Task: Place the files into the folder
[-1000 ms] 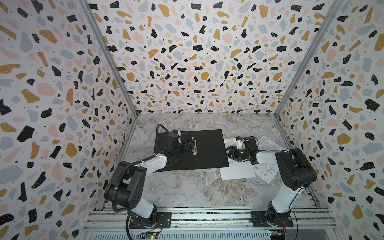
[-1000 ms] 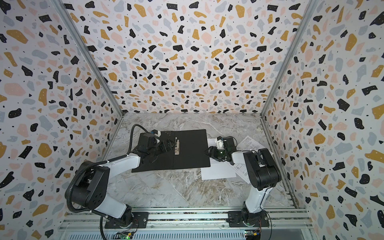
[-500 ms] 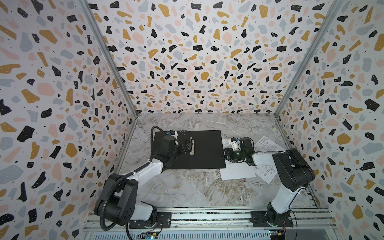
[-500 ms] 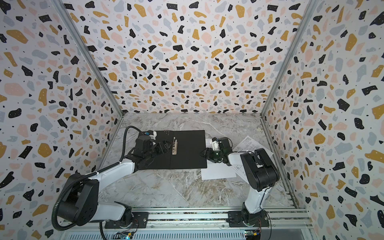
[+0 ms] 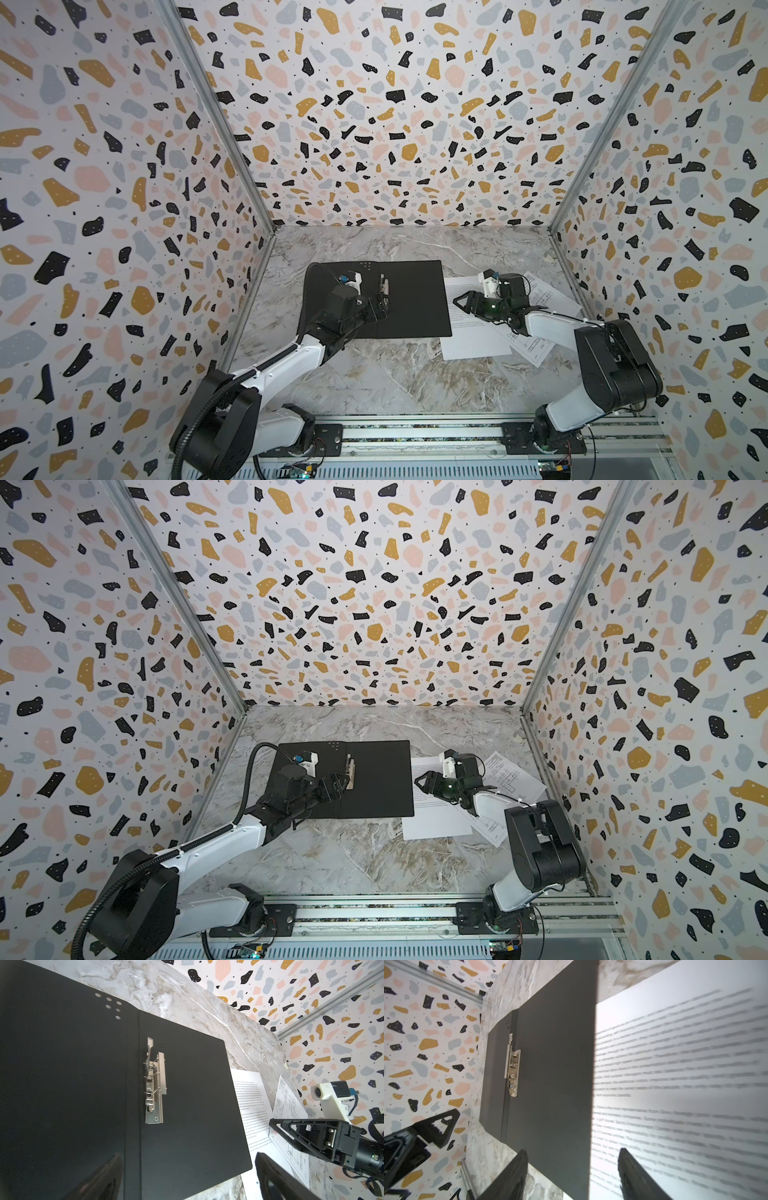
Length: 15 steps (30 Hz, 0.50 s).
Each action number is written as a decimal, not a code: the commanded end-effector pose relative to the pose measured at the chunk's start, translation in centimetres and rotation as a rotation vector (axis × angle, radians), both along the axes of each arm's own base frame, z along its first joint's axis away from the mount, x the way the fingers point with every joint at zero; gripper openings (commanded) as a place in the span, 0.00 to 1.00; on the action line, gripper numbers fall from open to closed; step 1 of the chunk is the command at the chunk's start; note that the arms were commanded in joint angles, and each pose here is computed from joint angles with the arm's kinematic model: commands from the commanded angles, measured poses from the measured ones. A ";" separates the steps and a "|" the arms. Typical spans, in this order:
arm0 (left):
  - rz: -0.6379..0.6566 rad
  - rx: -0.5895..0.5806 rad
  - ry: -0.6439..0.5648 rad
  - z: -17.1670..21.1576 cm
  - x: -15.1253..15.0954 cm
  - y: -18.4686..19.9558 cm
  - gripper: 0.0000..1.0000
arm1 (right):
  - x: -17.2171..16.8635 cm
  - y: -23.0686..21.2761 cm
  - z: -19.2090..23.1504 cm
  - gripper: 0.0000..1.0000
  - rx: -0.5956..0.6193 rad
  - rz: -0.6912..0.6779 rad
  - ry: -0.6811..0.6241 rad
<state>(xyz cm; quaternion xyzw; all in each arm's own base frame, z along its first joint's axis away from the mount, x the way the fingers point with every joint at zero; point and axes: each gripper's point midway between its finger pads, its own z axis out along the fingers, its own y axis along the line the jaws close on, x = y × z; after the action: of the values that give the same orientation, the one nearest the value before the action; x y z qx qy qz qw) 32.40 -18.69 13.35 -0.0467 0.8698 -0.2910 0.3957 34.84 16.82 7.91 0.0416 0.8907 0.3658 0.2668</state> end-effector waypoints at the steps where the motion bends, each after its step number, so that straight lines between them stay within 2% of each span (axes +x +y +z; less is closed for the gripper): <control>1: 0.018 0.012 -0.025 0.2 -0.5 -0.7 1.00 | -0.2 -2.7 -0.4 0.71 -0.093 -0.058 -0.017; 7: -0.050 0.011 -0.030 0.0 -2.4 -4.3 0.99 | 0.3 -6.0 -0.8 0.72 -0.127 -0.131 -0.017; 15: -0.182 0.011 -0.008 -1.0 -4.6 -9.8 1.00 | 0.8 -6.9 -1.4 0.73 -0.146 -0.148 -0.011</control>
<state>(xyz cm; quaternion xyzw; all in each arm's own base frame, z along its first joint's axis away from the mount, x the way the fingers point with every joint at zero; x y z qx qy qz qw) 27.22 -26.59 10.66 0.0334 0.8858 -0.3003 0.3522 35.57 10.30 6.75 0.0910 0.9031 0.2912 0.3023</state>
